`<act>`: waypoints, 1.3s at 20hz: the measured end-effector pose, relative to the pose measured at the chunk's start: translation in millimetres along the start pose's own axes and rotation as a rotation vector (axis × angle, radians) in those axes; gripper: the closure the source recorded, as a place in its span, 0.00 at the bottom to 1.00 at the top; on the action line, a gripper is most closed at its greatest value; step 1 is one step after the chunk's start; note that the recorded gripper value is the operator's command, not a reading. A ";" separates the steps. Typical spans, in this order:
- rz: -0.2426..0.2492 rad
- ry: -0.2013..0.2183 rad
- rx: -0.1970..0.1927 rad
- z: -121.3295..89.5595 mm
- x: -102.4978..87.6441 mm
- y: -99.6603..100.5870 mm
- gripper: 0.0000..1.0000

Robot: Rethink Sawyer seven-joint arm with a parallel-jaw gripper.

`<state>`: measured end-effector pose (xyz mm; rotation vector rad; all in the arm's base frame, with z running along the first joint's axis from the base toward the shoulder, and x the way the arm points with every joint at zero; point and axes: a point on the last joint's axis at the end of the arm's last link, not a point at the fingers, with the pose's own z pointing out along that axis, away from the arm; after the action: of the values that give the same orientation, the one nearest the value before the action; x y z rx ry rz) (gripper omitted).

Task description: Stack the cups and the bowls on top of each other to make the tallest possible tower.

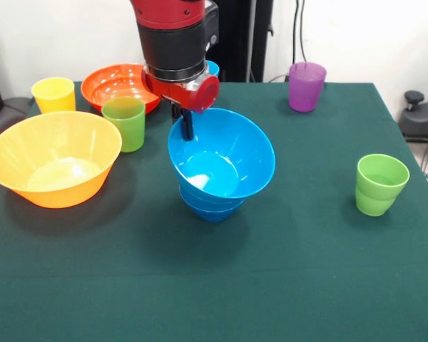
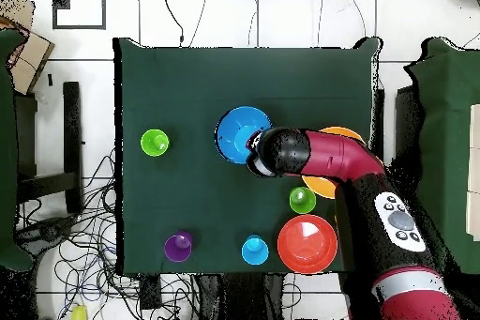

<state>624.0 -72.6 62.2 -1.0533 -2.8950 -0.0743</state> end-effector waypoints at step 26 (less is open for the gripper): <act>0.002 0.027 0.003 13.7 5.8 -1.2 1.00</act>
<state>618.2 -68.9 48.9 -1.0458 -2.8693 -0.0830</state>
